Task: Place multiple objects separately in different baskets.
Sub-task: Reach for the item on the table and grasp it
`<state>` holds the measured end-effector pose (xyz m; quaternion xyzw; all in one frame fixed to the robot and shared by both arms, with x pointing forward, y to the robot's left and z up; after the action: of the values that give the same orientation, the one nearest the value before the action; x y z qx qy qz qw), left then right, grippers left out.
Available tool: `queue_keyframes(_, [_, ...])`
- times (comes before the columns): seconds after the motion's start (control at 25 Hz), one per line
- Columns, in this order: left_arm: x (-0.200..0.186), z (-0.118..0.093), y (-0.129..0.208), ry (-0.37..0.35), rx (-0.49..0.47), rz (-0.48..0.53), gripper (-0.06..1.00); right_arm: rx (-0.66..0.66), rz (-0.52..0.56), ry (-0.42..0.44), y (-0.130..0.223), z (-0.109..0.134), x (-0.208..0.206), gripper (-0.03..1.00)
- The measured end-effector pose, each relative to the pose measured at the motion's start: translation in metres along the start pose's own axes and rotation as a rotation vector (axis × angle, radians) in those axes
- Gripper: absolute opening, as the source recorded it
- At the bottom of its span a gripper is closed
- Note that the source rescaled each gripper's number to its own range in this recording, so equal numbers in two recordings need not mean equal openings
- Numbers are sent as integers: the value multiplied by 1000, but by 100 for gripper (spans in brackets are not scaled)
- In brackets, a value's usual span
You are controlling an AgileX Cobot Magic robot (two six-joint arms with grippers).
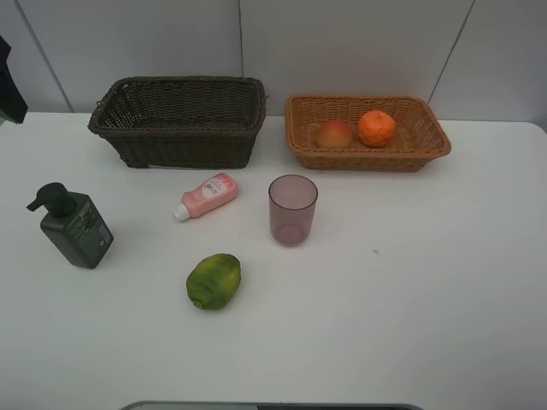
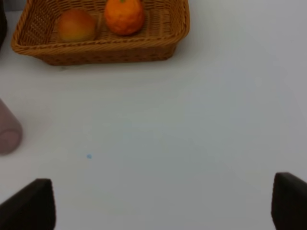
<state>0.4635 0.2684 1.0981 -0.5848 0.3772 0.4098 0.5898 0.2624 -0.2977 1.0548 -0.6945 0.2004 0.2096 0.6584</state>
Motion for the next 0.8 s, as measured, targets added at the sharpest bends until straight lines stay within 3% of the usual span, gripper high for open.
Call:
queue_keyframes(0.48, [34,-9,-10,-1,-76,118,100,0,0,0,0,0,0,100])
queue_keyframes(0.8, [70,-12,-15,-44,-23,229,100,0,0,0,0,0,0,100])
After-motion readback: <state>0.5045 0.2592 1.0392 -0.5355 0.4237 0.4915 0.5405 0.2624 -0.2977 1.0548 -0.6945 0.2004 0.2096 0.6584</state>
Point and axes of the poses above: a point on each arm's last joint axis where the gripper is mounted, x pointing out along that axis toward the gripper, z along the wrist's bending axis when the last joint is at zero, y = z × x, the point moved 1 cm from there along x, pointing out along that axis toward the gripper, and after that the axes turned 4 degrees about -x, right-handed, at the moved point
